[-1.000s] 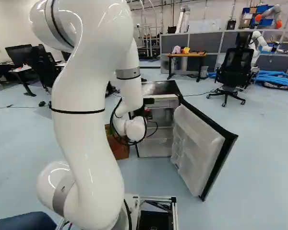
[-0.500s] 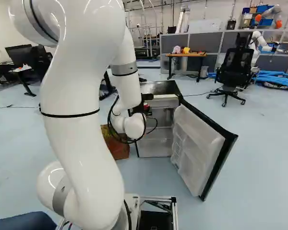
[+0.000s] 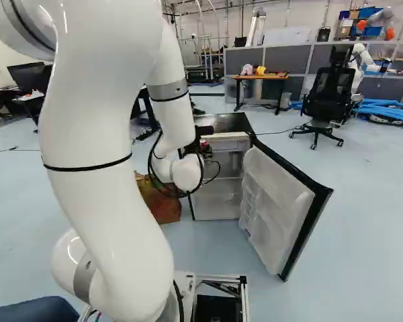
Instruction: Grab a drink from the fridge
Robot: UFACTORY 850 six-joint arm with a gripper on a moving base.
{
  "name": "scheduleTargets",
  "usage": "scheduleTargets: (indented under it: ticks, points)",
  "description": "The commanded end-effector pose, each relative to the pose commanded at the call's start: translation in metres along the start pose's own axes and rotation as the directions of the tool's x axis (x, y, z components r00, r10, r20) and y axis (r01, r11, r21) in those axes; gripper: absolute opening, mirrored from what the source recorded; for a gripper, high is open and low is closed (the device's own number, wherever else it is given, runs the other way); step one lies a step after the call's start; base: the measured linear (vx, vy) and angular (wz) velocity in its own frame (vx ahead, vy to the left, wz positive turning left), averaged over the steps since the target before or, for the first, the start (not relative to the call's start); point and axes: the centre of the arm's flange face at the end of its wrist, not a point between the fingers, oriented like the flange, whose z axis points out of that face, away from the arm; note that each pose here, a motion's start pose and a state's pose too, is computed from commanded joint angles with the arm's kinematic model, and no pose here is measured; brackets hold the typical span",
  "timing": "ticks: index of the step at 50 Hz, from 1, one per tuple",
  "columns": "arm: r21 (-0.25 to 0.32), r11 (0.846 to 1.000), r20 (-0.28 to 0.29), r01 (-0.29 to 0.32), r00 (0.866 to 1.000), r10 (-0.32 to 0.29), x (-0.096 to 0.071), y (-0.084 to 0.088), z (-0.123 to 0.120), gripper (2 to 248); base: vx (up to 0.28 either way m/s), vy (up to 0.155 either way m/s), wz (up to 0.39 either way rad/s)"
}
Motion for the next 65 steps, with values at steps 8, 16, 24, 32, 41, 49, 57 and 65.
scheduleTargets:
  ticks: [8, 16, 24, 32, 41, 49, 57, 65]
  points:
    - [-0.001, 1.0, 0.006, 0.006, 1.0, -0.006, 0.006, 0.001, 0.001, 94, 0.0, 0.0, 0.0]
    - [-0.002, 1.0, 0.013, 0.012, 1.0, -0.012, 0.012, 0.001, 0.002, 94, 0.0, 0.0, 0.0]
    - [-0.003, 1.0, 0.021, 0.018, 1.0, -0.018, 0.018, 0.002, 0.002, 94, 0.0, 0.0, 0.0]
    - [-0.004, 1.0, 0.029, 0.024, 0.999, -0.024, 0.024, 0.002, 0.003, 94, 0.0, 0.0, 0.0]
    - [-0.006, 1.0, 0.033, 0.031, 0.999, -0.031, 0.032, 0.003, 0.004, 94, 0.0, 0.0, 0.0]
    - [-0.01, 0.999, 0.026, 0.035, 0.999, -0.035, 0.039, 0.004, 0.005, 94, 0.0, 0.0, 0.0]
    - [-0.017, 0.999, 0.007, 0.037, 0.999, -0.037, 0.048, 0.005, 0.006, 94, 0.0, 0.0, 0.0]
    - [-0.026, 0.999, -0.014, 0.037, 0.999, -0.038, 0.057, 0.006, 0.008, 94, 0.0, 0.0, 0.0]
